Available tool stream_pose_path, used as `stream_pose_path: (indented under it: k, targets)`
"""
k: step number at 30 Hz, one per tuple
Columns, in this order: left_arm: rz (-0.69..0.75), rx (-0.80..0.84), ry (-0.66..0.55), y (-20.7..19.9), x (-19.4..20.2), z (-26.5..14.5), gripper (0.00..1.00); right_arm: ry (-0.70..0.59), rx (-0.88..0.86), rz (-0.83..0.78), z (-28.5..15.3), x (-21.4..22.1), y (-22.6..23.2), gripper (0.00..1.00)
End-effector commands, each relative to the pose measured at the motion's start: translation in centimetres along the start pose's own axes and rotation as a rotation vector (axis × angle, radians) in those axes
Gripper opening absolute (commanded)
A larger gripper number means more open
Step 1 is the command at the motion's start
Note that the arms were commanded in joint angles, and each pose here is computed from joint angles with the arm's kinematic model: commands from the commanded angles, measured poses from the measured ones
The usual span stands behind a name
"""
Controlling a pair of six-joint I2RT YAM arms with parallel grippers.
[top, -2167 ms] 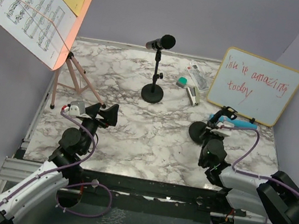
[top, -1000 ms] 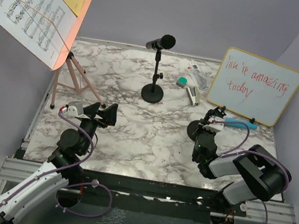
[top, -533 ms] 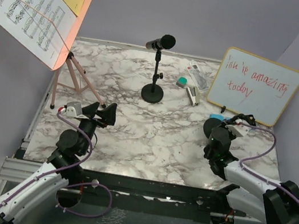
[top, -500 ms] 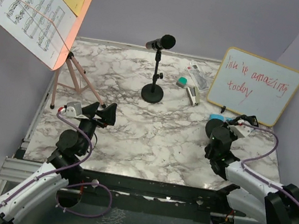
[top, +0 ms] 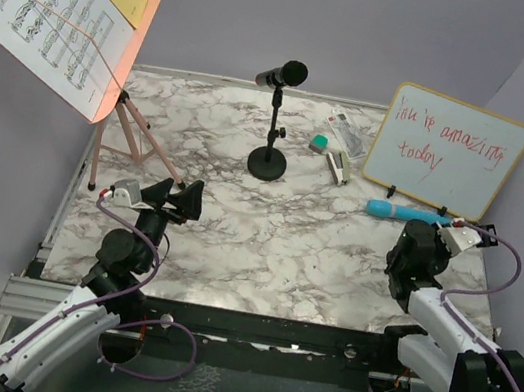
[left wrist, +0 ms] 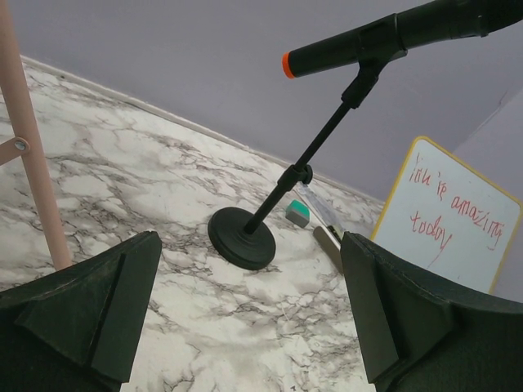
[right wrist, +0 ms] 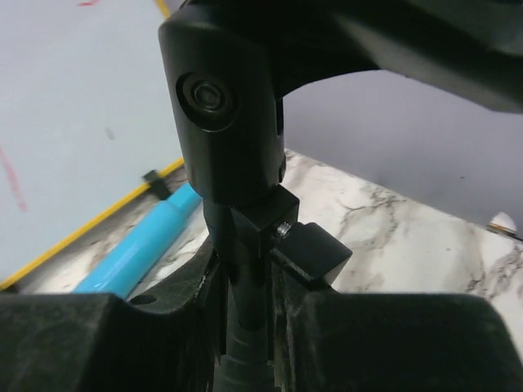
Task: Pack up the instrument practice props
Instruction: Move the microphone stand to the center of the board.
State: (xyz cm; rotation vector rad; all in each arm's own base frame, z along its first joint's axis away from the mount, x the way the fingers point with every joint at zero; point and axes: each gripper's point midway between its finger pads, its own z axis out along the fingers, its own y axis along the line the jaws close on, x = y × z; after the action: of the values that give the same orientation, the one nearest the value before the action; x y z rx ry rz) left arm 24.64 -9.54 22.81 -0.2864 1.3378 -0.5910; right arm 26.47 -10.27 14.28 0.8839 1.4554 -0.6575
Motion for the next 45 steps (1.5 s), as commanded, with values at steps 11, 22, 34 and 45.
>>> stream_pose_path:
  k: [11,22,34,45]
  targets:
    - [0.006,-0.025,0.004,0.8,0.6,-0.3,0.99,0.105,0.109,-0.049,2.9,3.8,-1.3,0.20]
    - [0.002,-0.027,0.004,0.8,0.7,-0.3,0.99,0.187,0.083,-0.028,1.8,4.6,-1.6,0.75]
    - [-0.003,-0.013,0.021,0.4,1.1,0.1,0.99,0.397,0.144,0.069,-1.5,1.5,-2.4,0.95]
    - [-0.004,-0.042,0.065,-0.2,2.2,2.2,0.99,0.608,-0.163,0.070,-6.5,-0.8,-0.6,1.00]
